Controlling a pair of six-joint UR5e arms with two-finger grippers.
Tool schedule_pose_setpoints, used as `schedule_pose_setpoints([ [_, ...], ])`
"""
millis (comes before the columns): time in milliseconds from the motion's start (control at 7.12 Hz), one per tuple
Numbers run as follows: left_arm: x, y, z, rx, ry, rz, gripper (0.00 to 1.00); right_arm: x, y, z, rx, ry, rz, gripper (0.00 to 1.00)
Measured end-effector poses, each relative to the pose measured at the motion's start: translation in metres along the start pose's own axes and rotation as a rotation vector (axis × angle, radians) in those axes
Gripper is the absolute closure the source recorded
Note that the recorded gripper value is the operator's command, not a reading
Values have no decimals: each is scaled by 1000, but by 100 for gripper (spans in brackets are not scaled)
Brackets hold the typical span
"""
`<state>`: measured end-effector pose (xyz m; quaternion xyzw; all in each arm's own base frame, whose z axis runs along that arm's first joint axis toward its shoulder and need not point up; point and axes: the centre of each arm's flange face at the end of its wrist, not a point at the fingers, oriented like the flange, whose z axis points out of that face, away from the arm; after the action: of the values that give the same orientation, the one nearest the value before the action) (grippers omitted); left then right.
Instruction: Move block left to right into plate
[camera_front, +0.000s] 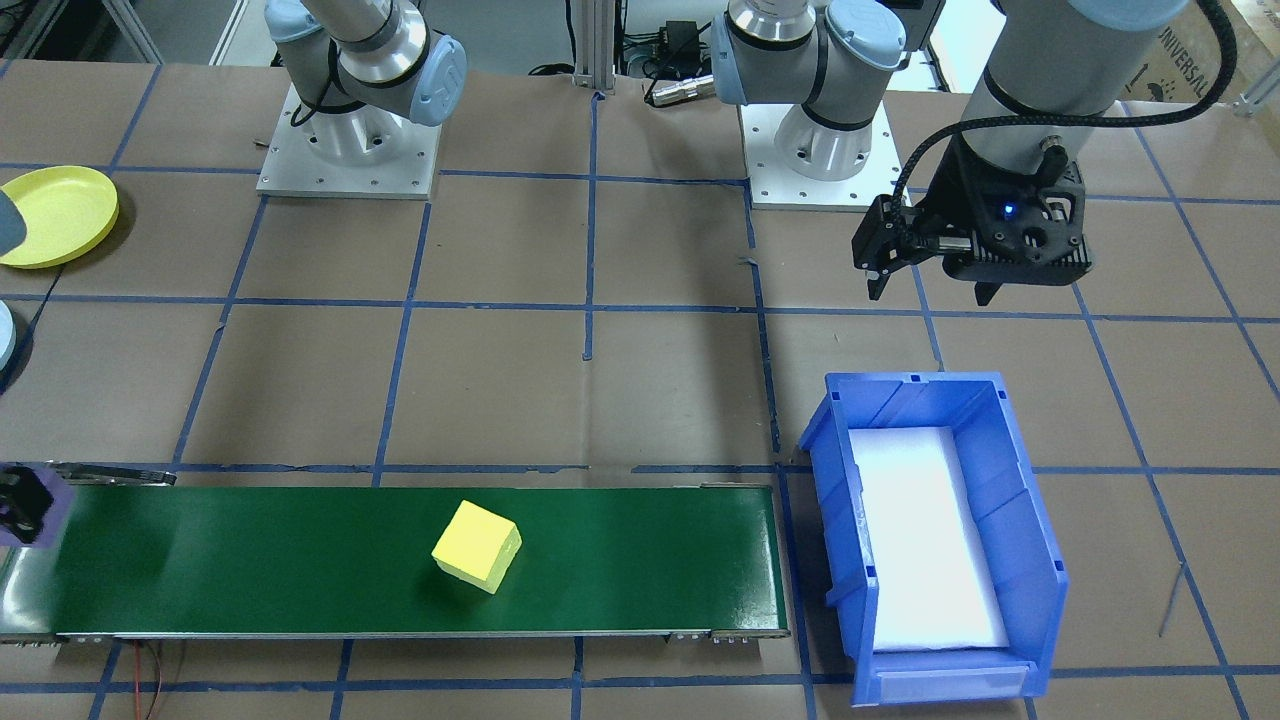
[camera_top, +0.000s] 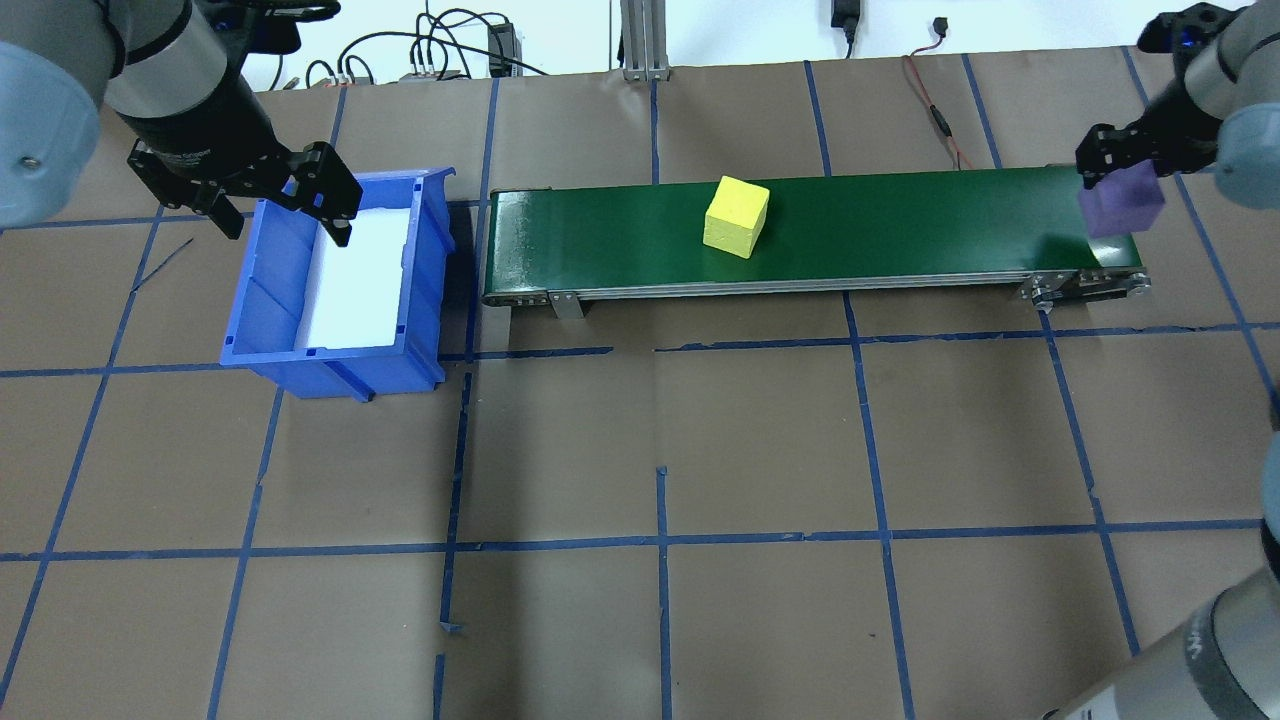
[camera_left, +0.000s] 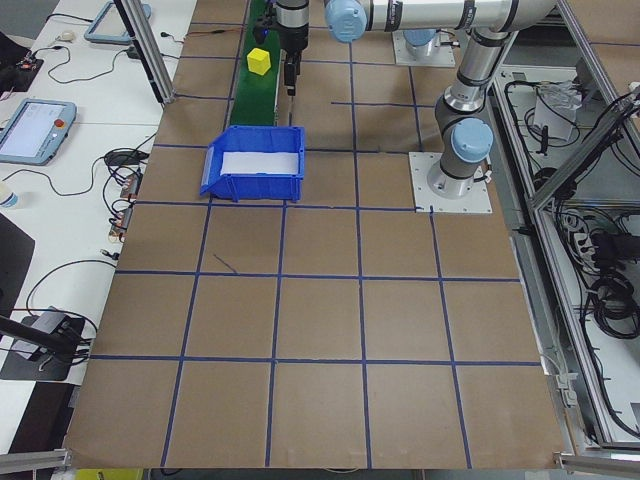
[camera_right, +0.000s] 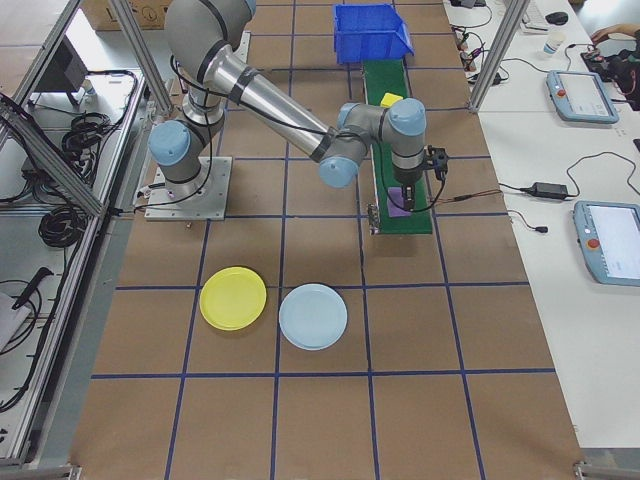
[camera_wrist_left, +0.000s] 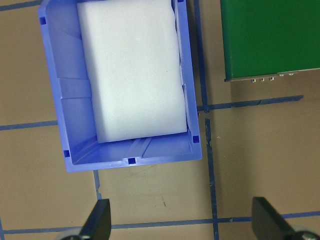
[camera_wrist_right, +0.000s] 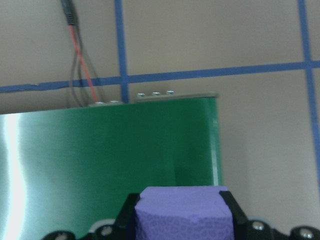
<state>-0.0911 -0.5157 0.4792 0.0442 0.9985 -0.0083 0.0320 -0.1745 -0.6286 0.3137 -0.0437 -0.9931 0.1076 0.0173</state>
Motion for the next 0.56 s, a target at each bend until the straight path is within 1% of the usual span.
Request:
schedule_pose_setpoints([
  [140, 0, -1, 2, -2, 3, -7, 0, 44, 17, -13, -22, 14, 43, 64],
  [281, 1, -1, 4, -6, 6, -11, 0, 93, 44, -22, -78, 23, 110, 64],
  [421, 1, 0, 9, -14, 9, -12, 0, 139, 76, -23, -142, 24, 158, 64],
  [561, 3, 2, 13, -23, 12, -12, 0, 180, 105, -21, -173, 26, 157, 64],
])
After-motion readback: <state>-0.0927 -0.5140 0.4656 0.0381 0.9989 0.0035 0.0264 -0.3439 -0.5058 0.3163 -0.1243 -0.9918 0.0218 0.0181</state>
